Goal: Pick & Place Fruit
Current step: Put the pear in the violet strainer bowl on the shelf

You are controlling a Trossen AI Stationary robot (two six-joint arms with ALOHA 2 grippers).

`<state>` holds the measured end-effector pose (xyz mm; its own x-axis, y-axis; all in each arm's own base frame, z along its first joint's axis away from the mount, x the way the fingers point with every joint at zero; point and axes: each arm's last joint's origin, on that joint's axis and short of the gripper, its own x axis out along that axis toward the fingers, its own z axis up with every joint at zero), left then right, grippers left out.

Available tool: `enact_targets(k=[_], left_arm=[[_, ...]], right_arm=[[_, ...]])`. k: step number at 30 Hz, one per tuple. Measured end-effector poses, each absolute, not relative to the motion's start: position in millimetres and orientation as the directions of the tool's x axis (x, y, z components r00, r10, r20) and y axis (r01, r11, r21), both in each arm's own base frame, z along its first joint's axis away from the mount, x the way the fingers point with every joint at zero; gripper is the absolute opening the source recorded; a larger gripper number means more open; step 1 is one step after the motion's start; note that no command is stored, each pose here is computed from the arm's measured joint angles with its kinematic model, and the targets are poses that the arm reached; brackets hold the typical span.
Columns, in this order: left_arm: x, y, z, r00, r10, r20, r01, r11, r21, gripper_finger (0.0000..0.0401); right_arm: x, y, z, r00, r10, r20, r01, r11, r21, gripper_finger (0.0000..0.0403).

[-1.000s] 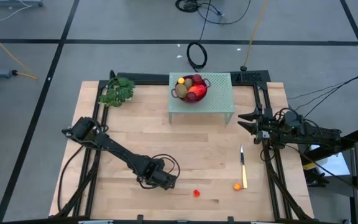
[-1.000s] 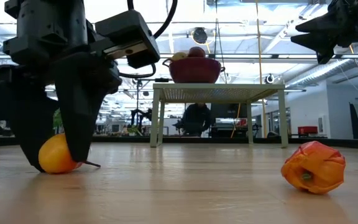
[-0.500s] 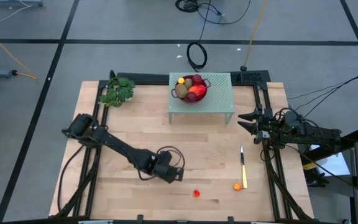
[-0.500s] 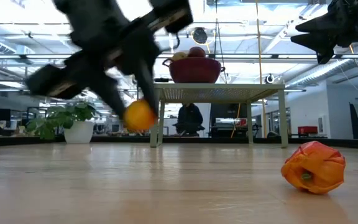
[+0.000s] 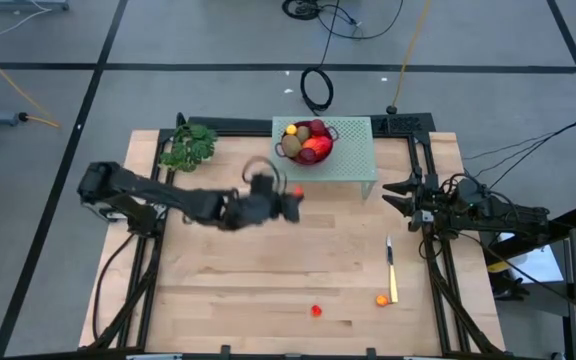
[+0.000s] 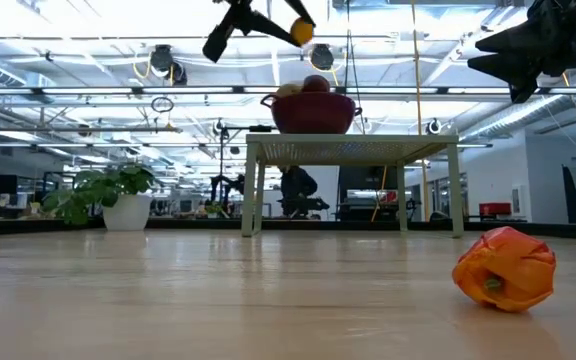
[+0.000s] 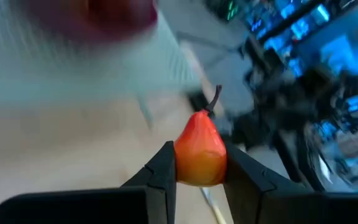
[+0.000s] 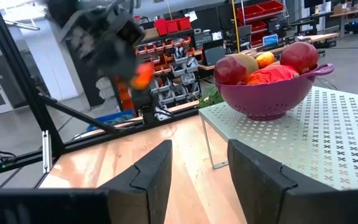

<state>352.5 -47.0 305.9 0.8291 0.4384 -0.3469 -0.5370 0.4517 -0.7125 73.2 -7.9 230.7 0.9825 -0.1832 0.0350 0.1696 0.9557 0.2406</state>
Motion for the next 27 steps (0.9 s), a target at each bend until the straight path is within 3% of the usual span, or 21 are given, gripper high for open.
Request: enact_targets(k=[7, 11, 17, 27], left_arm=[[342.6, 13.9, 344.8, 0.803, 0.570, -0.172, -0.533, 0.559, -0.636, 0.0091], [340.0, 45.5, 350.6, 0.806, 0.575, -0.141, -0.535, 0.607, -0.588, 0.0092], [336.1, 85.9, 360.8, 0.813, 0.558, -0.166, -0.554, 0.657, -0.511, 0.0092], [344.9, 124.6, 385.1, 0.740, 0.569, -0.357, -0.666, 0.692, -0.279, 0.0092]], right_arm=[[73.2, -7.9, 230.6, 0.982, -0.184, 0.034, 0.171, 0.956, 0.240, 0.0151], [73.2, -7.9, 230.3, 0.982, -0.185, 0.031, 0.172, 0.955, 0.240, 0.0151], [73.2, -7.9, 230.0, 0.982, -0.185, 0.028, 0.173, 0.955, 0.240, 0.0151], [73.2, -8.0, 230.0, 0.981, -0.189, 0.028, 0.179, 0.959, 0.218, 0.0151]])
